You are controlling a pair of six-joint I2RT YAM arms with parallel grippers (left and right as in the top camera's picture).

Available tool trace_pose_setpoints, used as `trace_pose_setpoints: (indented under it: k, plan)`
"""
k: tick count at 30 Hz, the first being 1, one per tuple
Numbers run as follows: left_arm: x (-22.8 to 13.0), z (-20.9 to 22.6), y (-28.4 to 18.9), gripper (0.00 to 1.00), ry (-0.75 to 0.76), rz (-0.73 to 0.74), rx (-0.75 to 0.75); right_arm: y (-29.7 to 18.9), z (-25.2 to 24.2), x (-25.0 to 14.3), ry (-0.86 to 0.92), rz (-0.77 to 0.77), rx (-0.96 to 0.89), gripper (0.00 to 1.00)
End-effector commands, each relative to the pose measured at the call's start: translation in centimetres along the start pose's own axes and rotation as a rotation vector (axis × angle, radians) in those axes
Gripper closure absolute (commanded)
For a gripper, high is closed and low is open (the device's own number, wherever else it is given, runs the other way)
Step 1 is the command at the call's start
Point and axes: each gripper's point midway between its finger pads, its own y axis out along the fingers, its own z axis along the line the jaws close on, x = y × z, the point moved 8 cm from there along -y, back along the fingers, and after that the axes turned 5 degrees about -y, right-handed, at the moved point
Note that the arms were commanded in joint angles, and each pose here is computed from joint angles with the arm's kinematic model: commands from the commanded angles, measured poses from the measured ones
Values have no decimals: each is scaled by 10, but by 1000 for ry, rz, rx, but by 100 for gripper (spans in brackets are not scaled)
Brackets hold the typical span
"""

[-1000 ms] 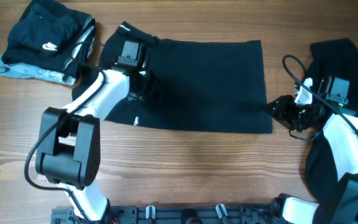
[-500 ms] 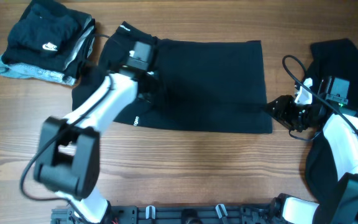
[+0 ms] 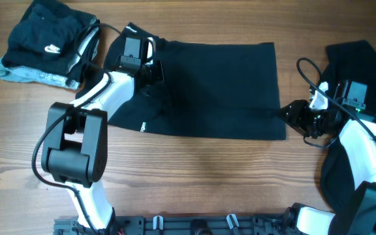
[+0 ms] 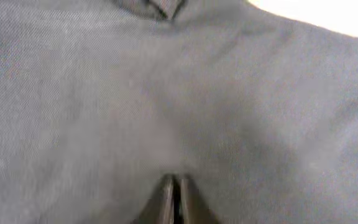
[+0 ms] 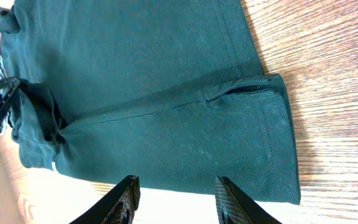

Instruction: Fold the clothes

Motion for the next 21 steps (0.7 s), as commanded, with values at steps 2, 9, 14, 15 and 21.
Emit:
trace_pose_setpoints:
  k: [2, 9, 14, 15, 21]
  plan:
    - [18, -15, -10, 96, 40, -70, -102, 0, 3, 3, -24, 1, 13, 55]
    - [22, -21, -44, 33, 35, -59, -93, 0, 3, 2, -22, 7, 13, 55]
    - [-45, -34, -65, 96, 23, 265, 0, 0, 3, 2, -21, 4, 13, 55]
    - [-60, -34, -54, 96, 33, 315, 14, 0, 3, 2, -20, 4, 14, 56]
    - [-115, -40, 4, 96, 59, 437, 45, -1, 4, 3, -25, -3, 15, 56]
